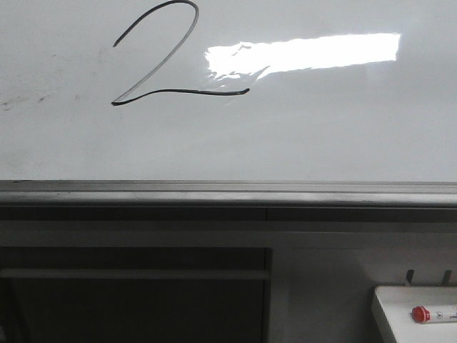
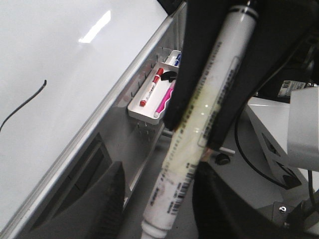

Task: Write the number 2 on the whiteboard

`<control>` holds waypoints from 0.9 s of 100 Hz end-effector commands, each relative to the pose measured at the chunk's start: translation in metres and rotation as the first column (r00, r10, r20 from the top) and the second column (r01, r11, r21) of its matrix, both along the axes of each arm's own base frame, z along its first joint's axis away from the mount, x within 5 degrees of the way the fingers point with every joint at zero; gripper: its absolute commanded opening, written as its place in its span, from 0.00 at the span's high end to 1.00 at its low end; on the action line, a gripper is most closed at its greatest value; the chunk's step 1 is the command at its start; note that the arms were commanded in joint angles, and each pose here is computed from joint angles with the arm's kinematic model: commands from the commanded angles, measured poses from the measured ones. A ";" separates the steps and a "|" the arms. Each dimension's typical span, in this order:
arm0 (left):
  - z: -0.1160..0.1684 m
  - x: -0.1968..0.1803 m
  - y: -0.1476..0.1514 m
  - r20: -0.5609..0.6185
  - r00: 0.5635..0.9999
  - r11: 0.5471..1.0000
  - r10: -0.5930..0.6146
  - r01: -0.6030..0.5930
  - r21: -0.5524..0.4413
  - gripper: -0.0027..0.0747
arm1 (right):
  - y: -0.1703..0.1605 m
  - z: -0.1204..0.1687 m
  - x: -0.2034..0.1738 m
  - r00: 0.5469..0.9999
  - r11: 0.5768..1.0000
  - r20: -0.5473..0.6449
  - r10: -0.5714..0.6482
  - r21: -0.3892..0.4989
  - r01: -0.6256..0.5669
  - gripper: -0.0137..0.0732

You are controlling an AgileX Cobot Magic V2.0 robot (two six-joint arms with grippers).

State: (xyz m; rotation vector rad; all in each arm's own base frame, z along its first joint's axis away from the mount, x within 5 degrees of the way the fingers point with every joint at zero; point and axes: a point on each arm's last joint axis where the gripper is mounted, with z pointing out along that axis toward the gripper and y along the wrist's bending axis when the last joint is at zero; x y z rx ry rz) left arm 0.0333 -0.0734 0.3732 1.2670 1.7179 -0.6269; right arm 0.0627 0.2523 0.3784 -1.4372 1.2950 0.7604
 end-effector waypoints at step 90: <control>0.014 0.017 -0.005 0.046 0.997 0.995 0.064 -0.060 -0.085 0.99 | -0.007 0.031 0.000 0.998 0.987 0.048 -0.036 0.159 0.028 0.33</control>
